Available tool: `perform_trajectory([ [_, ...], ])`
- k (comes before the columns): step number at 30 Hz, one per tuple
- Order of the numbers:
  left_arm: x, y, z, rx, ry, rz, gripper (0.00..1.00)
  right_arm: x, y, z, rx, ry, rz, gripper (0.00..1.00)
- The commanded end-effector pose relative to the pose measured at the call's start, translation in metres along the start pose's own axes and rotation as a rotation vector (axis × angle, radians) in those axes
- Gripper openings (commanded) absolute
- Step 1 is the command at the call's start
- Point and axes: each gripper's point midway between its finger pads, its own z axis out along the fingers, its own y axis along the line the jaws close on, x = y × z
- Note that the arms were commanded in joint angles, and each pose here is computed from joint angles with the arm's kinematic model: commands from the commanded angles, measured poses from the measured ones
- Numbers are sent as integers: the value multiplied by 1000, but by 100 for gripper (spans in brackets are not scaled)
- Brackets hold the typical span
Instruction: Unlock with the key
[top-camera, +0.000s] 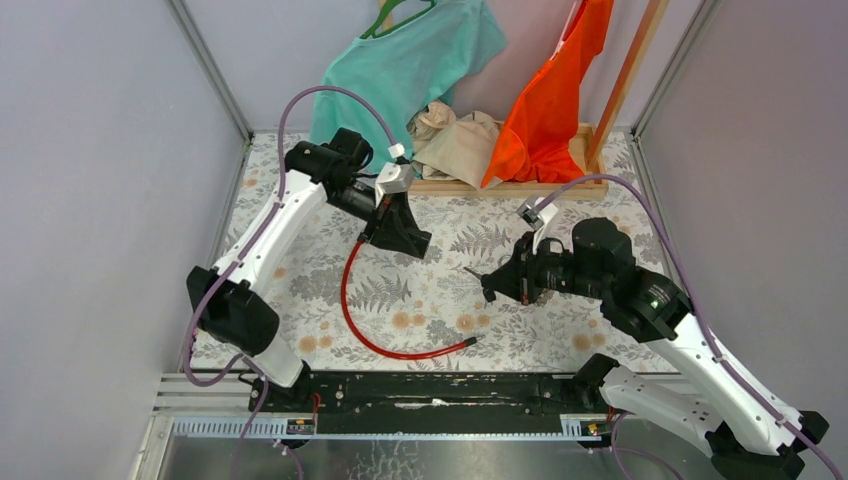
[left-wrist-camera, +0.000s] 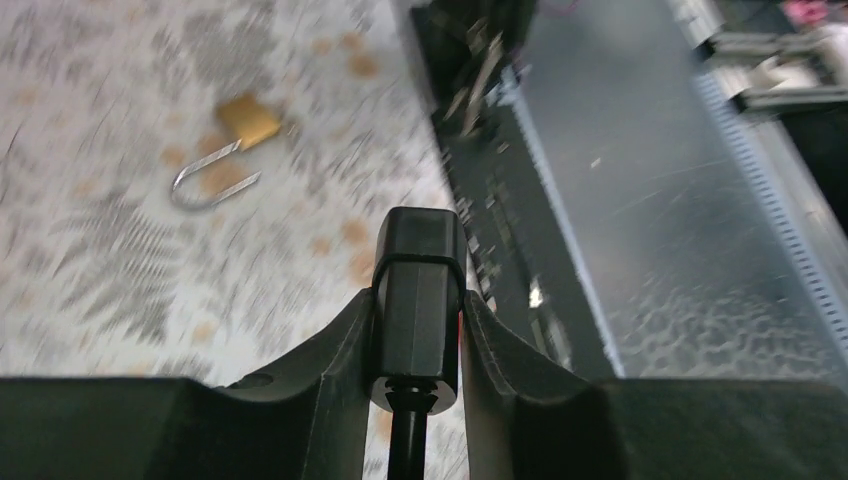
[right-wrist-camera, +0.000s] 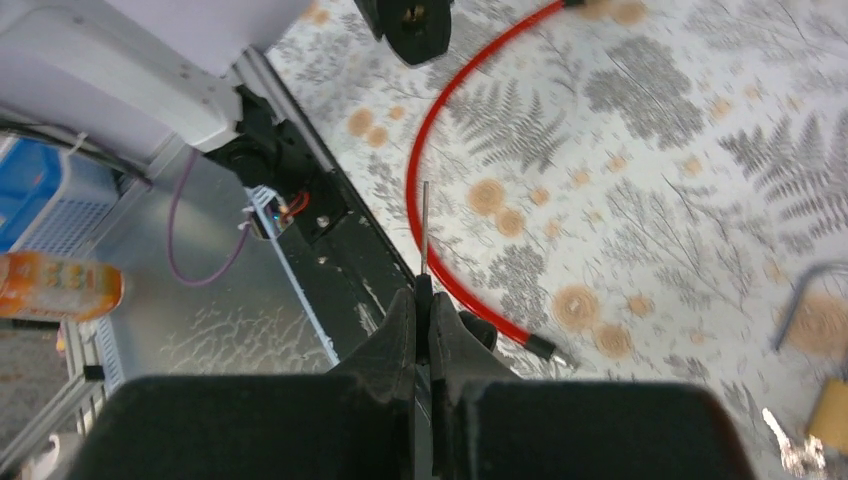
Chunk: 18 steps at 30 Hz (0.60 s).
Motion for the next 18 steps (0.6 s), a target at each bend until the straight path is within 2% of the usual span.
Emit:
perform_trajectory([
  [1,-66,-56,-3,164,-316,60,0,-28,39,-7,-220,-116,-173,0],
  [3,-84,-66,-9,197,-363,96,0,-30,46,-8,-266,-118,-216,0],
  [5,-90,-80,-9,241,-354,78,0,-31,53,-10,-302,-106,-252,0],
  [8,-93,-89,-5,281,-337,15,0,-35,61,-15,-337,-104,-286,0],
  [18,-96,-113,0,341,-309,-70,0,-50,80,-29,-408,-154,-348,0],
])
